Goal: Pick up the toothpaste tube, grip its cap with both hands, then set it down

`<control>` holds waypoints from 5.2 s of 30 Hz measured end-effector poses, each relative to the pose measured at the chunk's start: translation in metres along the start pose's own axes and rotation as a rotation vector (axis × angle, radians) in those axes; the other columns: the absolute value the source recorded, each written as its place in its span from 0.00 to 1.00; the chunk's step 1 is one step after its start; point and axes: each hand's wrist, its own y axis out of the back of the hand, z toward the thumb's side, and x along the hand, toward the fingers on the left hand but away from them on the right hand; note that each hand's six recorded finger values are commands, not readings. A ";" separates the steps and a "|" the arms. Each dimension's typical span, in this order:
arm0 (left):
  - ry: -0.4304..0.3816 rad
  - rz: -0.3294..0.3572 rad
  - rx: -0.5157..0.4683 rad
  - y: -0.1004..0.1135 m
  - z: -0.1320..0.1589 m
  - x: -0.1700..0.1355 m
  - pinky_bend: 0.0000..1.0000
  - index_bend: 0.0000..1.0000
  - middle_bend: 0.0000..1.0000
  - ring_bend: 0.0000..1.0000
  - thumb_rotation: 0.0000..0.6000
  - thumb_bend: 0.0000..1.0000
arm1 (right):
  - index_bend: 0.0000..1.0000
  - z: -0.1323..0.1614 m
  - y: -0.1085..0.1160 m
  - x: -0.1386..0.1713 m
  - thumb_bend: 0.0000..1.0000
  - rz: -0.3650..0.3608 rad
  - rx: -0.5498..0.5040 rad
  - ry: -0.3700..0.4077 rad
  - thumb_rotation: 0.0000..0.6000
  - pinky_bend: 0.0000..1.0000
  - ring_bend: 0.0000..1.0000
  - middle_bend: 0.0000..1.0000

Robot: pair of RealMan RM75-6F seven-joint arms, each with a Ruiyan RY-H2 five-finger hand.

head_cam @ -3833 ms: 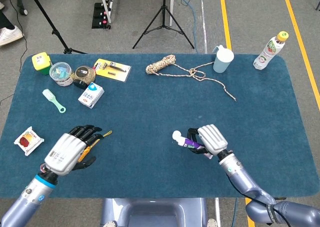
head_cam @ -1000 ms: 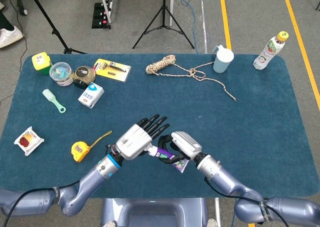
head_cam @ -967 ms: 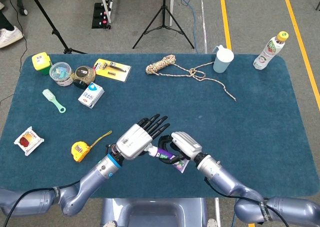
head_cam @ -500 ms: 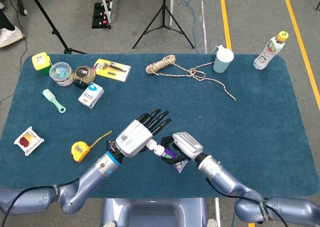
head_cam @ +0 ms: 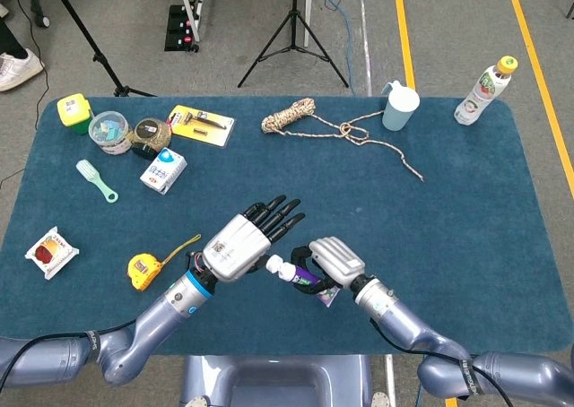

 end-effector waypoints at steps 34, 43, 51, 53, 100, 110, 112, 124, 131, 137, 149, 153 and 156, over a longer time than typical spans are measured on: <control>0.025 -0.075 -0.062 -0.019 0.011 -0.002 0.25 0.00 0.00 0.00 1.00 0.23 | 0.80 0.004 -0.003 -0.005 0.35 -0.022 0.117 -0.013 1.00 1.00 1.00 0.95; 0.055 -0.117 -0.102 -0.020 0.001 -0.007 0.25 0.00 0.00 0.00 0.99 0.23 | 0.80 -0.002 -0.002 -0.005 0.35 -0.024 0.132 -0.034 1.00 1.00 1.00 0.95; 0.121 -0.174 -0.194 -0.012 -0.023 -0.016 0.25 0.02 0.00 0.00 0.40 0.19 | 0.80 -0.004 -0.002 -0.003 0.35 -0.025 0.073 -0.040 1.00 1.00 1.00 0.95; 0.132 -0.189 -0.222 -0.013 -0.026 -0.016 0.25 0.02 0.00 0.00 0.09 0.14 | 0.80 -0.004 -0.002 -0.002 0.35 -0.019 0.042 -0.039 1.00 1.00 1.00 0.96; 0.125 -0.358 -0.630 -0.042 0.013 0.021 0.14 0.00 0.00 0.00 0.00 0.06 | 0.81 0.011 0.000 -0.028 0.35 0.012 -0.197 -0.066 1.00 1.00 1.00 0.97; 0.141 -0.339 -0.656 -0.044 0.009 0.022 0.14 0.00 0.00 0.00 0.00 0.06 | 0.81 0.011 0.001 -0.029 0.35 0.007 -0.234 -0.066 1.00 1.00 1.00 0.97; 0.139 -0.330 -0.651 -0.044 0.009 0.023 0.14 0.00 0.00 0.00 0.00 0.06 | 0.81 0.012 0.001 -0.030 0.35 0.008 -0.243 -0.065 1.00 1.00 1.00 0.97; 0.135 -0.262 -0.571 -0.044 0.013 0.027 0.14 0.00 0.00 0.00 0.00 0.06 | 0.81 0.007 0.001 -0.029 0.35 0.023 -0.271 -0.097 1.00 1.00 1.00 0.97; 0.138 -0.247 -0.572 -0.046 0.016 0.029 0.14 0.00 0.00 0.00 0.00 0.06 | 0.81 0.005 0.002 -0.028 0.35 0.022 -0.303 -0.111 1.00 1.00 1.00 0.98; 0.143 -0.225 -0.612 -0.045 0.018 0.032 0.14 0.00 0.00 0.00 0.00 0.06 | 0.81 0.004 0.003 -0.027 0.35 0.029 -0.345 -0.117 1.00 1.00 1.00 0.98; 0.148 -0.182 -0.710 -0.040 0.021 0.038 0.14 0.00 0.00 0.00 0.00 0.06 | 0.81 0.007 0.003 -0.029 0.35 0.046 -0.439 -0.109 1.00 1.00 1.00 0.98; 0.152 -0.188 -0.740 -0.041 0.022 0.038 0.14 0.00 0.00 0.00 0.00 0.06 | 0.81 0.008 0.005 -0.029 0.35 0.042 -0.446 -0.101 1.00 1.00 1.00 0.98; 0.155 -0.192 -0.752 -0.042 0.022 0.038 0.14 0.00 0.00 0.00 0.00 0.06 | 0.81 0.009 0.006 -0.029 0.35 0.037 -0.446 -0.099 1.00 1.00 1.00 0.98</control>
